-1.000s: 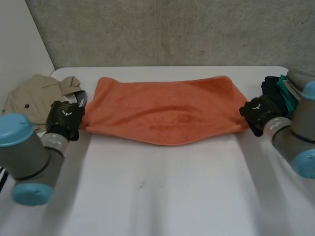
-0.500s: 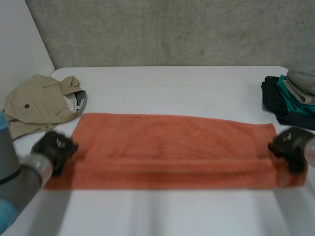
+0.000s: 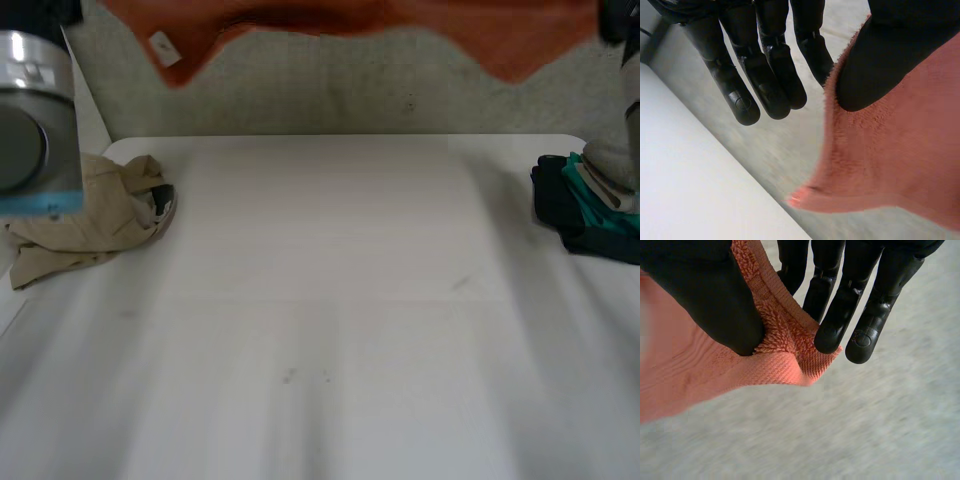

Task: Fold the laundry.

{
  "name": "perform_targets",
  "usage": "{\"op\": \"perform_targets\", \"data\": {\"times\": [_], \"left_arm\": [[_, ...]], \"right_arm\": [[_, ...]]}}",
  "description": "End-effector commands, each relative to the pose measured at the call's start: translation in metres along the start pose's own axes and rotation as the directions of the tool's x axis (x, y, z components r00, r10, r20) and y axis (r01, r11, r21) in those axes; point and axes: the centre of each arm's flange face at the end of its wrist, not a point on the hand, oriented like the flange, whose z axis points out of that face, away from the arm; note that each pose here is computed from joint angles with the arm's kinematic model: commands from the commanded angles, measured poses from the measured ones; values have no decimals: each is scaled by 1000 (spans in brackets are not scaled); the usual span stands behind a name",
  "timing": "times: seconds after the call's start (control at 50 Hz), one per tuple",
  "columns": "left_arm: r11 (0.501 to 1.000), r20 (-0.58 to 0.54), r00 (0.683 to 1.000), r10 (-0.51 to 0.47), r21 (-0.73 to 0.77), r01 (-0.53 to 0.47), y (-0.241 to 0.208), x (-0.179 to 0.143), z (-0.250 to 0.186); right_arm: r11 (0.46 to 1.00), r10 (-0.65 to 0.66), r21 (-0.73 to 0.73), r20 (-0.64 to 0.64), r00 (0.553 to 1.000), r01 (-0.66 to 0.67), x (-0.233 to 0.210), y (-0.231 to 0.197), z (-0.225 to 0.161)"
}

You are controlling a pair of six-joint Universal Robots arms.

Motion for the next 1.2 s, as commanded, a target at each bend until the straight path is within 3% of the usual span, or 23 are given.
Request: {"op": "perform_targets", "data": {"times": [0.02, 0.22, 0.32, 0.4, 0.48, 0.54, 0.56, 0.62, 0.64, 0.7, 0.8, 0.9, 0.92, 0.98, 1.06, 1.2], "left_arm": [[970, -167, 986, -9, -241, -32, 59, 34, -67], [865, -372, 924, -86, -488, -116, 116, 83, -171], [801, -443, 887, -130, -575, -170, 114, 83, -208], [729, -510, 848, -144, -635, -258, 93, 60, -222], [606, -592, 779, -206, -702, -374, 59, 29, -246], [545, -624, 740, -251, -723, -424, 39, 14, -261], [503, -644, 708, -291, -732, -460, 26, 6, -274], [445, -681, 643, -350, -725, -526, 7, -5, -293], [442, -686, 635, -355, -722, -533, 5, -6, -295], [447, -698, 621, -358, -712, -542, 3, -5, -298], [493, -695, 647, -315, -702, -514, 18, 7, -284], [580, -666, 709, -233, -680, -448, 41, 26, -251], [621, -650, 733, -200, -663, -419, 48, 32, -238], [668, -628, 762, -159, -637, -386, 59, 43, -222], [749, -588, 804, -91, -572, -334, 86, 72, -195], [797, -587, 806, -71, -519, -307, 107, 109, -180]], "right_arm": [[985, 57, -174, 223, 973, -17, -54, 47, -38], [917, 172, -398, 418, 892, 10, -125, 115, -104], [858, 233, -510, 491, 839, 60, -126, 117, -132], [797, 280, -585, 576, 768, 148, -107, 92, -159], [740, 307, -630, 628, 715, 235, -77, 71, -178], [695, 324, -652, 660, 678, 303, -57, 64, -191], [668, 331, -654, 689, 645, 355, -46, 59, -200], [627, 350, -637, 745, 568, 448, -34, 58, -217], [624, 355, -634, 751, 557, 457, -32, 60, -218], [623, 341, -628, 755, 561, 466, -28, 65, -217], [647, 293, -628, 728, 620, 432, -32, 75, -207], [662, 272, -661, 651, 709, 353, -42, 98, -191], [668, 272, -670, 626, 731, 324, -44, 103, -187], [684, 260, -674, 583, 770, 279, -48, 113, -179], [708, 241, -662, 555, 797, 247, -59, 124, -166], [735, 223, -636, 556, 801, 237, -82, 134, -153]]}}
